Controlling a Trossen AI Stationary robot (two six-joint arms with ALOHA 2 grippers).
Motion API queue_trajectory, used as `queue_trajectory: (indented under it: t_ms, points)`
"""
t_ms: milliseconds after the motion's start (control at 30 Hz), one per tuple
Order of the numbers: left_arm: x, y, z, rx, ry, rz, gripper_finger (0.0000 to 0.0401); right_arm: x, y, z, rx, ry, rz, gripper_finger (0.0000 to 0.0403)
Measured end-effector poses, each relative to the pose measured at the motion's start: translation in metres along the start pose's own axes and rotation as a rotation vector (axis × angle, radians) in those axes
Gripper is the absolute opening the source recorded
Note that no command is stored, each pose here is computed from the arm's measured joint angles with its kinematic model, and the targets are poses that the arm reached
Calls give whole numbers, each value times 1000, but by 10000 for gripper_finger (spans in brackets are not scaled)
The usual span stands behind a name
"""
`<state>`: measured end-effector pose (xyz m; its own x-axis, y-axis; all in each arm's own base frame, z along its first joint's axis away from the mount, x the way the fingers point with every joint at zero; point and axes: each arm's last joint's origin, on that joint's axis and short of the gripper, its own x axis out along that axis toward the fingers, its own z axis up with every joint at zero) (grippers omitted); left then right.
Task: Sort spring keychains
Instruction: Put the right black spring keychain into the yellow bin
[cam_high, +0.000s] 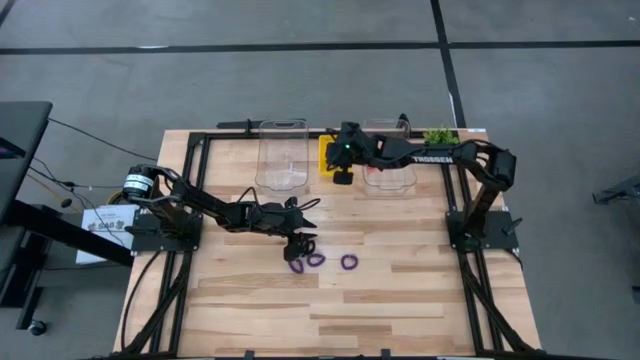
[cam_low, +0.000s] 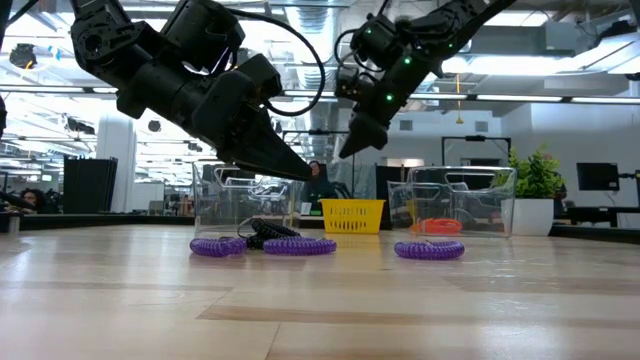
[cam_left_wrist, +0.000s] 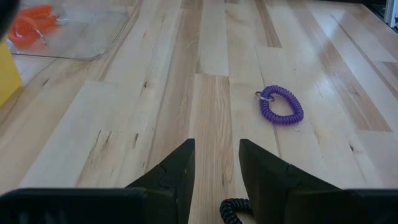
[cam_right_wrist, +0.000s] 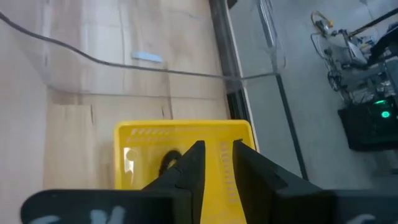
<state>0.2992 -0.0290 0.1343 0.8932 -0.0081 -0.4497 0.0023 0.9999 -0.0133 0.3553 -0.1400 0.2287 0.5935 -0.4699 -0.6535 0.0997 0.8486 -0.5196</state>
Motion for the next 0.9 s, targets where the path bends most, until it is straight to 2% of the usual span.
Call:
queue_trajectory:
  t_ms: [233, 467, 600, 733, 900]
  points:
    - [0, 0, 0, 0, 0, 0, 122, -7, 8, 11, 40, -48, -22, 75]
    - [0, 0, 0, -3, 1, -11, 122, -49, 31, 33, -21, -69, -90, 75]
    - [-2, -1, -5, -1, 18, -32, 122, -79, 54, 39, -66, -62, -17, 75]
    - [-5, 0, -15, 0, 50, -44, 122, -102, 77, 36, -41, -2, 71, 75]
    - [-8, -3, -23, -2, 83, -178, 122, -113, 108, 24, 12, 128, 166, 75]
